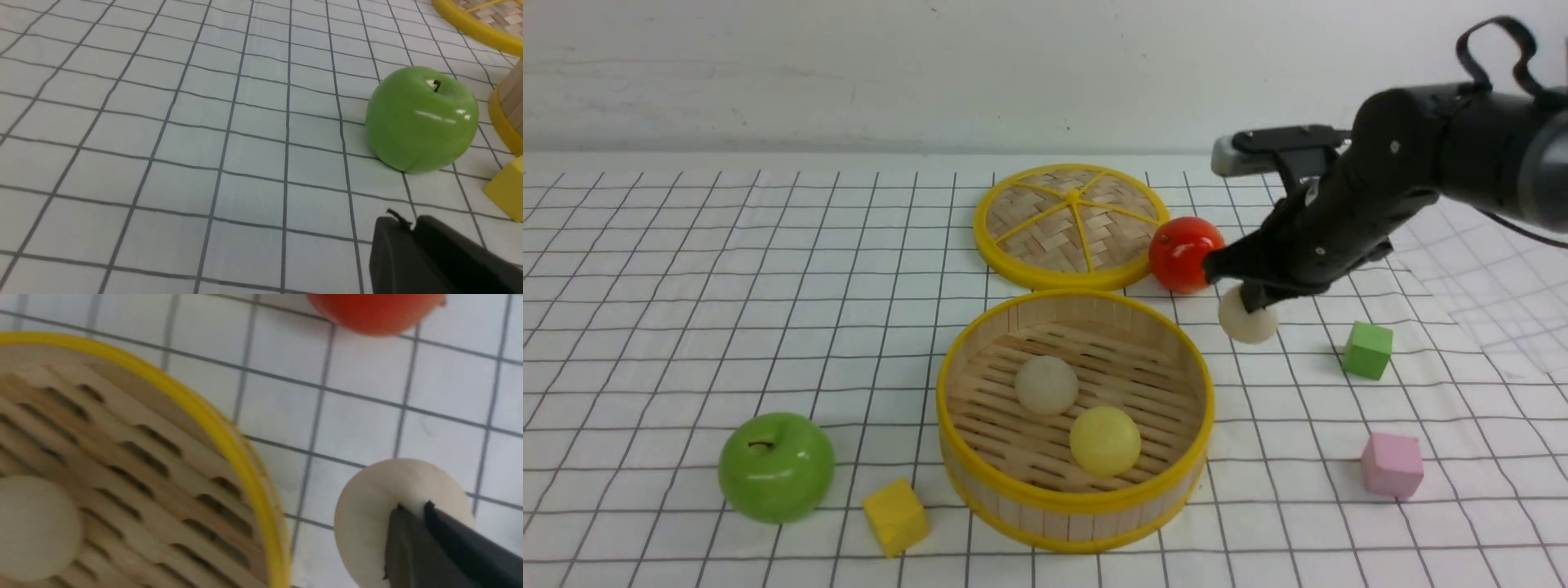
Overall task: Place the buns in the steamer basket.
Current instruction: Use the right arm to put the steamed stuffed bun into the steamer
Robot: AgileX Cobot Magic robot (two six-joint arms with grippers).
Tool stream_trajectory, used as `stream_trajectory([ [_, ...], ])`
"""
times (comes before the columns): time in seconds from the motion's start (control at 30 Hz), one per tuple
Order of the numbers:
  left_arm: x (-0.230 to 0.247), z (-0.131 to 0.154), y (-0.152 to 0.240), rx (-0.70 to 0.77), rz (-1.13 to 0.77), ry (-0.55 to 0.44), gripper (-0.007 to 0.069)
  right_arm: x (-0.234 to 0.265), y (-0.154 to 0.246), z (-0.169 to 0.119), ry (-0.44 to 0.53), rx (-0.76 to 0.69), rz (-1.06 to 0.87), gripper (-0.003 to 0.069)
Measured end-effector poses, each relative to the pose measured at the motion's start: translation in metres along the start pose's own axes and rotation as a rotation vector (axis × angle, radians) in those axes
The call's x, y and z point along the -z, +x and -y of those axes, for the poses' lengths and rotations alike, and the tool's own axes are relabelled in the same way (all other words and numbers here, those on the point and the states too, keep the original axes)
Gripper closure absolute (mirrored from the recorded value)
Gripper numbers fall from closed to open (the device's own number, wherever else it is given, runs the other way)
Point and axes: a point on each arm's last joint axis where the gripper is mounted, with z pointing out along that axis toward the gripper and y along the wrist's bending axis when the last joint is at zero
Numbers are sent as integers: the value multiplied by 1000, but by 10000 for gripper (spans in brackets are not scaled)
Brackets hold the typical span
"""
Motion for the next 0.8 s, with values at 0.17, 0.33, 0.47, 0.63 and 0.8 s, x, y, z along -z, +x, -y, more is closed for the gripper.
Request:
stream_trajectory([
  [0.17,0,0,0,0,0,0,559,-9,7,-41,-90,80,-21,659],
  [0.33,0,0,0,0,0,0,554,-41,20,-59,-110,105,-82,657],
  [0.47,0,0,0,0,0,0,552,-64,28,-61,-109,83,-114,608],
  [0.63,0,0,0,0,0,0,547,-65,27,-62,-110,67,-109,482],
  [0.8,0,0,0,0,0,0,544,-64,25,-63,-123,47,-96,325],
])
